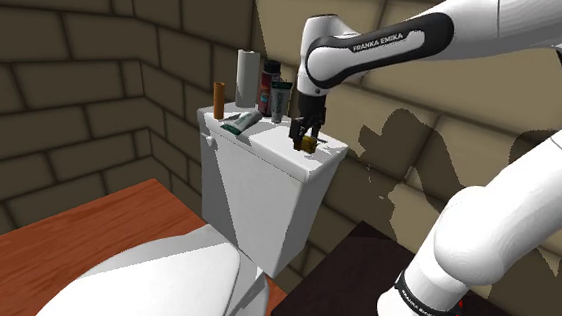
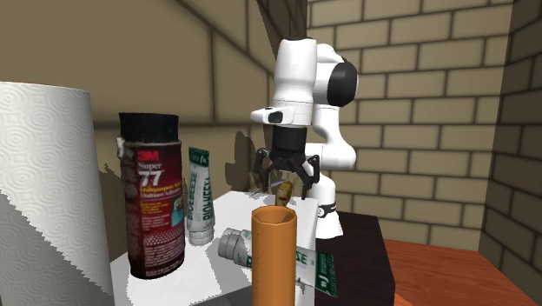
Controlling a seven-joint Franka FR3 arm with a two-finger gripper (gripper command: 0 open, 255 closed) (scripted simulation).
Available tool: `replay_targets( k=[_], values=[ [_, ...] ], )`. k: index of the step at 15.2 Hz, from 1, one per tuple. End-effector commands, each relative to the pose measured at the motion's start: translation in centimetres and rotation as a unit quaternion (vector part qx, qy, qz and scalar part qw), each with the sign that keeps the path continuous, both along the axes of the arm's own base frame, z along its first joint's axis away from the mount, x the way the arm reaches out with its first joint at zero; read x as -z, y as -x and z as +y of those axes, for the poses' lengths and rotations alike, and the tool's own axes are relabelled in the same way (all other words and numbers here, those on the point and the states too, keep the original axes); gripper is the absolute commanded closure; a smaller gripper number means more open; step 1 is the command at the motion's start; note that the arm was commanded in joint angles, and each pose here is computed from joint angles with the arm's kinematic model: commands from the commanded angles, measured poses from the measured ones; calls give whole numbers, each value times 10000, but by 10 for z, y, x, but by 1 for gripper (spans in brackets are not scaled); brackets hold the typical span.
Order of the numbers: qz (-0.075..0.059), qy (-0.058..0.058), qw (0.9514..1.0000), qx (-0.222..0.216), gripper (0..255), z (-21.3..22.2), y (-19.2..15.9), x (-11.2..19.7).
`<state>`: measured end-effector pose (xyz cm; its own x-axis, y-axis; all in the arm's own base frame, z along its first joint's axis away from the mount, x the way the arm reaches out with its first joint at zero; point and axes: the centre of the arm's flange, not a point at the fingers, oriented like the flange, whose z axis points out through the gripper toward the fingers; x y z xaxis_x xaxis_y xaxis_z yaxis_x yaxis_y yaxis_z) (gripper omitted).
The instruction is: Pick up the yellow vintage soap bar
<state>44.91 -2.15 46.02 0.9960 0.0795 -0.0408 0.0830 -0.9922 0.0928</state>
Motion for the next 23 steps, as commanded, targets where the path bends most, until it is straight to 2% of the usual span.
replay_targets(
  k=[1, 2, 11, 23],
  values=[
    [-3, -1, 10000, -1, 0, 0, 0, 4],
    [-3, -1, 10000, -1, 255, 0, 0, 4],
    [-3, -1, 10000, -1, 255, 0, 0, 4],
    [-3, -1, 10000, -1, 255, 0, 0, -59]
  ],
)
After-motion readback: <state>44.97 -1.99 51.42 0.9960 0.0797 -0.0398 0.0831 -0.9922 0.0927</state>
